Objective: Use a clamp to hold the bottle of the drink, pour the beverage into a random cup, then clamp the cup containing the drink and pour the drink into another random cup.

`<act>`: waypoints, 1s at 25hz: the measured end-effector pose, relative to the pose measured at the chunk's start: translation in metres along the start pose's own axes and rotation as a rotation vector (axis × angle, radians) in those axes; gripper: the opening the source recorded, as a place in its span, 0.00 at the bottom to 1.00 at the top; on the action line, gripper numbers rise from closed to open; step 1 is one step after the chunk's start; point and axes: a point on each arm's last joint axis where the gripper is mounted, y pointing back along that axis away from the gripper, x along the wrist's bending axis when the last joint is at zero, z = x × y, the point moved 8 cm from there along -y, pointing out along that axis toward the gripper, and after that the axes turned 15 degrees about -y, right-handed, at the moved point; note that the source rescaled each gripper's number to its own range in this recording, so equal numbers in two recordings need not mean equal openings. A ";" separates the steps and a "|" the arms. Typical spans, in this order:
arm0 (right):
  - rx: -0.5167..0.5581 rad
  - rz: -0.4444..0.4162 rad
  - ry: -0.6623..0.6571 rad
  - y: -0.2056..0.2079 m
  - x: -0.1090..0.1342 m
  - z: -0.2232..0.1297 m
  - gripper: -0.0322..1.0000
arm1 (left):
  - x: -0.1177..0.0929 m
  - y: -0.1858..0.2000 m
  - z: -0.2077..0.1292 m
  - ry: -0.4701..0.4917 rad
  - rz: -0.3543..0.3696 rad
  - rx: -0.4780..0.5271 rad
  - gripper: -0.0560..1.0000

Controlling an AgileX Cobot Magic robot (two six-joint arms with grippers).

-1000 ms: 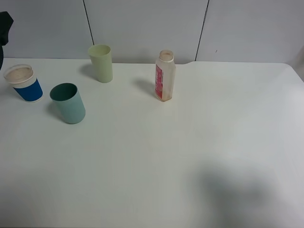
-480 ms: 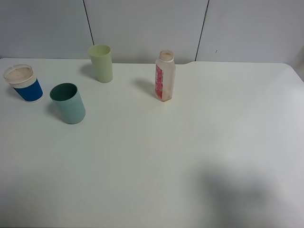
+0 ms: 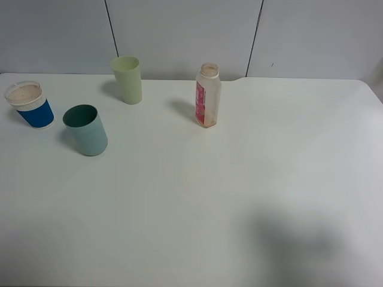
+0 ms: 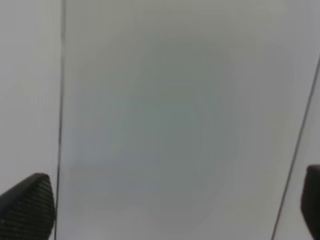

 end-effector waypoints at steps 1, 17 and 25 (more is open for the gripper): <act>0.000 0.000 0.000 0.000 0.000 0.000 1.00 | 0.002 0.004 0.004 0.013 0.018 -0.008 1.00; 0.000 0.000 0.000 0.000 0.000 0.000 1.00 | 0.018 0.073 0.025 -0.011 0.174 0.009 1.00; 0.000 0.000 0.000 0.000 0.000 0.000 1.00 | 0.013 0.107 0.006 -0.041 0.174 0.157 1.00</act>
